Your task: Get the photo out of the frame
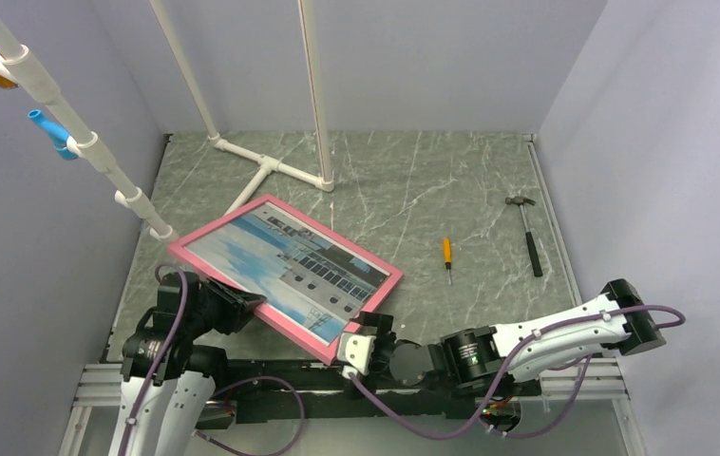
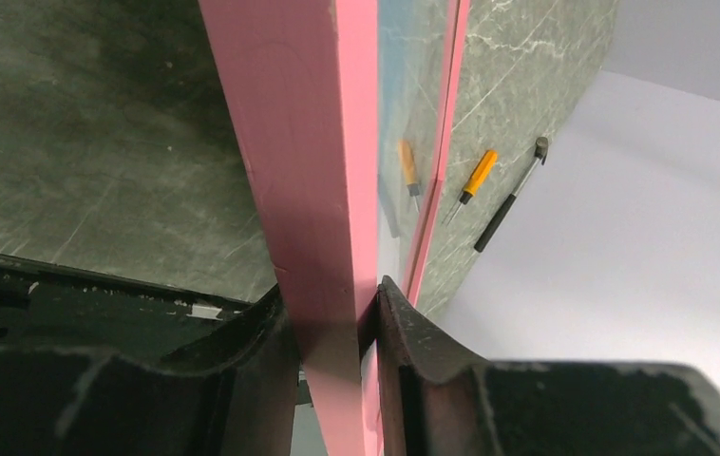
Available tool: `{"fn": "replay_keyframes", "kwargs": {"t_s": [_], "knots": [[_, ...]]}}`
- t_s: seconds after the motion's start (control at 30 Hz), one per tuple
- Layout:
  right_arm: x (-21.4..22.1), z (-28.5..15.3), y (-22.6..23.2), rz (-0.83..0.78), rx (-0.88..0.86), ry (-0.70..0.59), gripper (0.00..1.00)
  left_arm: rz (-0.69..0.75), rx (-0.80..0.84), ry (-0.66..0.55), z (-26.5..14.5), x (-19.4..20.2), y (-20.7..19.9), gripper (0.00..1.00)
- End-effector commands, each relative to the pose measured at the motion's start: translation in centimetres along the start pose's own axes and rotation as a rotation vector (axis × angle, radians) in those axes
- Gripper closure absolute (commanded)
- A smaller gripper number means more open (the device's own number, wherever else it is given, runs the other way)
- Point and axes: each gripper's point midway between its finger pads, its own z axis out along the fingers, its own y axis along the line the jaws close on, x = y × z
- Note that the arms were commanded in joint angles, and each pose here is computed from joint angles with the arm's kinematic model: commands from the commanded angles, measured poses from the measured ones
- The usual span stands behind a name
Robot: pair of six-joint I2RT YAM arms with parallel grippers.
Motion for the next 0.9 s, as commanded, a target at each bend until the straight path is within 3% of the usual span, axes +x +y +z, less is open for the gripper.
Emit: {"fn": "replay_keyframes", "kwargs": {"t_s": [0.0,0.37,0.67,0.87], "knots": [[-2.0,0.0,-1.4,-0.094,0.075,-0.11,0.02,0.035,0.082,-0.022,-1.8,-0.4,-3.0,1.0],[-2.7,2.4,-2.0,-0.138,0.227,-0.157,0.07,0.019,0.097,-0.008,-3.0,-0.4,-5.0,1.0],[-2.4,3.2,-2.1,-0.125,0.263,-0.146,0.08,-0.027,-0.024,0.053,-3.8,0.2,-5.0,1.0],[-2.8,4.2,-3.1,-0.147,0.386,-0.111,0.19,-0.058,-0.012,0.001,-4.2,-0.5,-5.1,1.0]]}}
